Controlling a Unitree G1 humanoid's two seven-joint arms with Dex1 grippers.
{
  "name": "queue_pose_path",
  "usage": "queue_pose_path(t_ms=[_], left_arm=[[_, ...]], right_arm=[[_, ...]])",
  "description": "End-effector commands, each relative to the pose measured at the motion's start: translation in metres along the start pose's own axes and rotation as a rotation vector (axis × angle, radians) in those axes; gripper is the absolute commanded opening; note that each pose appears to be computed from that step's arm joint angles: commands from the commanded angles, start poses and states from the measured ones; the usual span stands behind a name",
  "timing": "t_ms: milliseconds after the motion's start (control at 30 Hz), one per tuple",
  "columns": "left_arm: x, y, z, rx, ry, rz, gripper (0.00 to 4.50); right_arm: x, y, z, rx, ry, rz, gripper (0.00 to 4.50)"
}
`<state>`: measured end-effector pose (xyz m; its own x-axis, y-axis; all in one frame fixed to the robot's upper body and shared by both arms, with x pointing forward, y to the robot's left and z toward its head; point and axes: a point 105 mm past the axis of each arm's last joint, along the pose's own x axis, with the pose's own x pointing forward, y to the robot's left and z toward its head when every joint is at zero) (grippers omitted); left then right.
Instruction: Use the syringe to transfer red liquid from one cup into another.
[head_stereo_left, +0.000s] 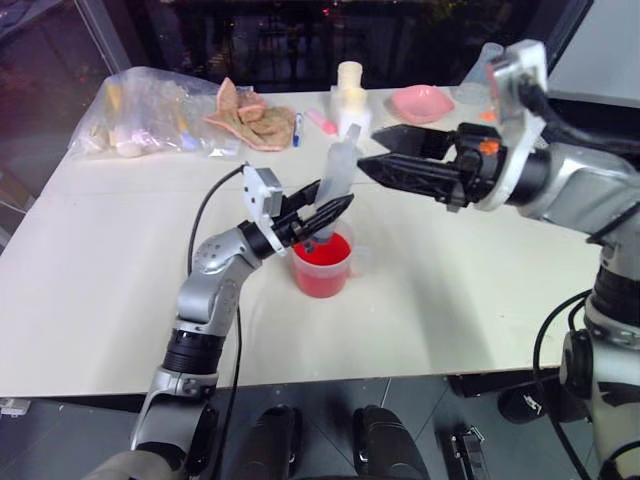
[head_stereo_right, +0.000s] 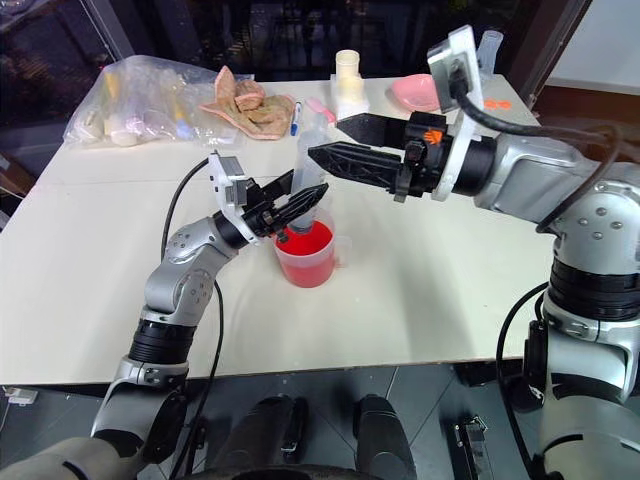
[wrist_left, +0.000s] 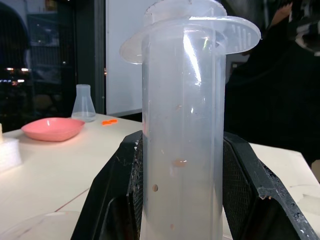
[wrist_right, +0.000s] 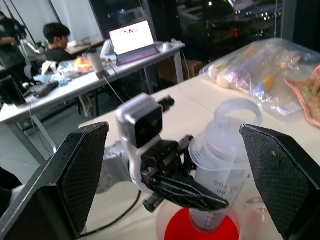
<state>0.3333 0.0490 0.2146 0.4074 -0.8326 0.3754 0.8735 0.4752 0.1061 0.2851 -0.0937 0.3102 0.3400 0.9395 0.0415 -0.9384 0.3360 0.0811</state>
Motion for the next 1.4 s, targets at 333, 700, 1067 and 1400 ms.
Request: queue_pose_path(t_ms=[333, 700, 1067, 1400], left_arm=[[0.005, -0.013, 0.010, 0.021, -0.038, -0.034, 1.52], [0.005, -0.024, 0.003, -0.013, -0.026, -0.059, 1.52], [0.002, -0.028, -0.006, -0.047, -0.006, -0.064, 1.52], [-0.004, -0.027, -0.019, -0.051, 0.024, -0.054, 1.52]], right_arm=[[0.017, 0.005, 0.005, -0.011, -0.043, 0.045, 4.37], [0.039, -0.001, -0.003, -0.002, -0.033, 0.049, 2.57], [0.042, 0.011, -0.005, -0.015, -0.027, 0.096, 0.04], [0.039, 0.010, 0.016, -0.065, -0.083, 0.085, 0.04]])
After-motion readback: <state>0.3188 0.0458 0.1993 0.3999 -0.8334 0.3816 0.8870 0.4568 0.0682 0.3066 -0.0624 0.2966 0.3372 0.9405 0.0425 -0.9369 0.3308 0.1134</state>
